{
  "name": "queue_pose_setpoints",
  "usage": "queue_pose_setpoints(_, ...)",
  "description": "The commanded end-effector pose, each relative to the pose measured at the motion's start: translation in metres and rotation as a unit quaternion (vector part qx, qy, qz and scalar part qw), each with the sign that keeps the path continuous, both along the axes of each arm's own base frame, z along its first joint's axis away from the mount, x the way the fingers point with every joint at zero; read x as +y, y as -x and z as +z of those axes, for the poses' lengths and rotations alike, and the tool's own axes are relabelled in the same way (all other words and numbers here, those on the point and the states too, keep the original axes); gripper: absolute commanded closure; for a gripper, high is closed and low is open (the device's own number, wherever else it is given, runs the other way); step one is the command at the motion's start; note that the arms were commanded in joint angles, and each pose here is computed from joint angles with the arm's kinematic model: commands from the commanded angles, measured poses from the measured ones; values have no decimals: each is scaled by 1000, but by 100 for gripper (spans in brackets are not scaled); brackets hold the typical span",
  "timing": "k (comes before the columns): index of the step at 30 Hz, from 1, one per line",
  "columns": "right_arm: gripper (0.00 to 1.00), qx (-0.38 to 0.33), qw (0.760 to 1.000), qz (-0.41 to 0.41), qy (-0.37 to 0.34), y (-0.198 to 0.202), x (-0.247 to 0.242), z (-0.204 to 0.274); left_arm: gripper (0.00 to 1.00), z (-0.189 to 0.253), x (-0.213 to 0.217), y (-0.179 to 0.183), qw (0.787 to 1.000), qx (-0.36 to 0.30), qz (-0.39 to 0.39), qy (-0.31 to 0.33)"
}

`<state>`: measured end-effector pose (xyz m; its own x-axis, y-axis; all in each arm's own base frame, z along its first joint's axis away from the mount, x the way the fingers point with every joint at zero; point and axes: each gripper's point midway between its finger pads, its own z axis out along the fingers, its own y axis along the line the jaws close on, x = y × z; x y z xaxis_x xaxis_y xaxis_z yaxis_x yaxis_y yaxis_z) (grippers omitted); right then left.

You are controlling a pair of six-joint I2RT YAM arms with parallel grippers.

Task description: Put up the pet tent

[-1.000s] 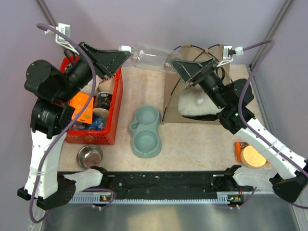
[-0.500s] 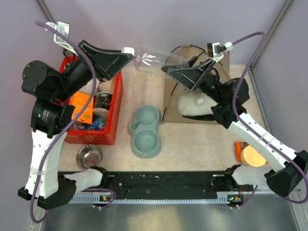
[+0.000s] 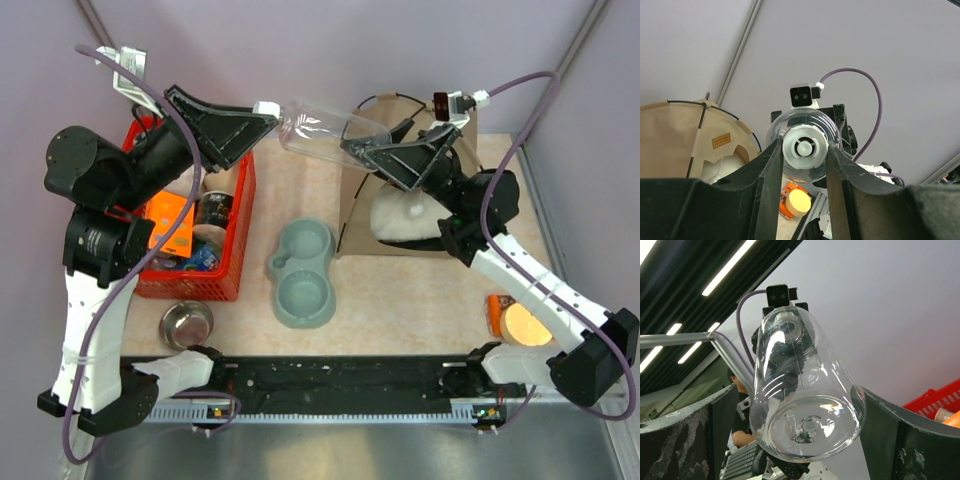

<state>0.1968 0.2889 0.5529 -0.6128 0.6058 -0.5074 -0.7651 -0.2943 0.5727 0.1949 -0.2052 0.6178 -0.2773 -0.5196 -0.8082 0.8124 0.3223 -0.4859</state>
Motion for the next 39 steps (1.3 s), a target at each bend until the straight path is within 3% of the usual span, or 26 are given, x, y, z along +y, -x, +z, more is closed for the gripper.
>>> queue_pose_setpoints(1,12,-29,999,11,-14,9,-7,12,100,9,6,8,1000,-30,9,2)
queue_pose_setpoints(6,40,-16,1000,9,-9,5,-4,9,100,4,5,6,1000,-20,7,2)
queue_pose_setpoints(11,53,-2,1000,-14,7,-4,-3,3,98,-2,7,6,1000,-12,13,-2)
queue_pose_setpoints(12,53,3,1000,-20,11,-6,-4,2,86,-5,7,5,1000,-7,14,-6)
queue_pose_setpoints(13,54,6,999,-28,15,-9,-4,2,66,-8,8,4,1000,-4,21,-11)
queue_pose_setpoints(14,54,11,999,-36,23,-12,-3,-1,54,-11,11,3,999,-3,31,-16)
queue_pose_setpoints(17,54,33,994,-71,78,-28,4,-18,33,-24,24,-5,996,4,85,-35)
queue_pose_setpoints(20,54,47,982,-115,143,-43,6,-37,24,-44,56,-20,978,17,196,-75)
queue_pose_setpoints(22,56,62,966,-146,203,-55,6,-59,20,-64,96,-31,941,25,308,-137)
queue_pose_setpoints(24,57,73,946,-168,269,-66,6,-83,18,-88,143,-38,885,50,416,-203)
queue_pose_setpoints(25,57,72,935,-177,300,-72,7,-94,18,-100,159,-39,861,67,450,-229)
queue_pose_setpoints(27,59,82,912,-187,354,-82,7,-120,18,-117,172,-38,836,83,470,-271)
queue_pose_setpoints(29,59,88,892,-189,401,-89,10,-146,17,-127,172,-38,832,94,465,-287)
queue_pose_setpoints(35,62,68,815,-197,541,-92,40,-216,17,-138,151,-38,861,98,417,-274)
queue_pose_setpoints(39,63,42,766,-184,615,-85,66,-253,17,-145,146,-37,865,105,404,-278)
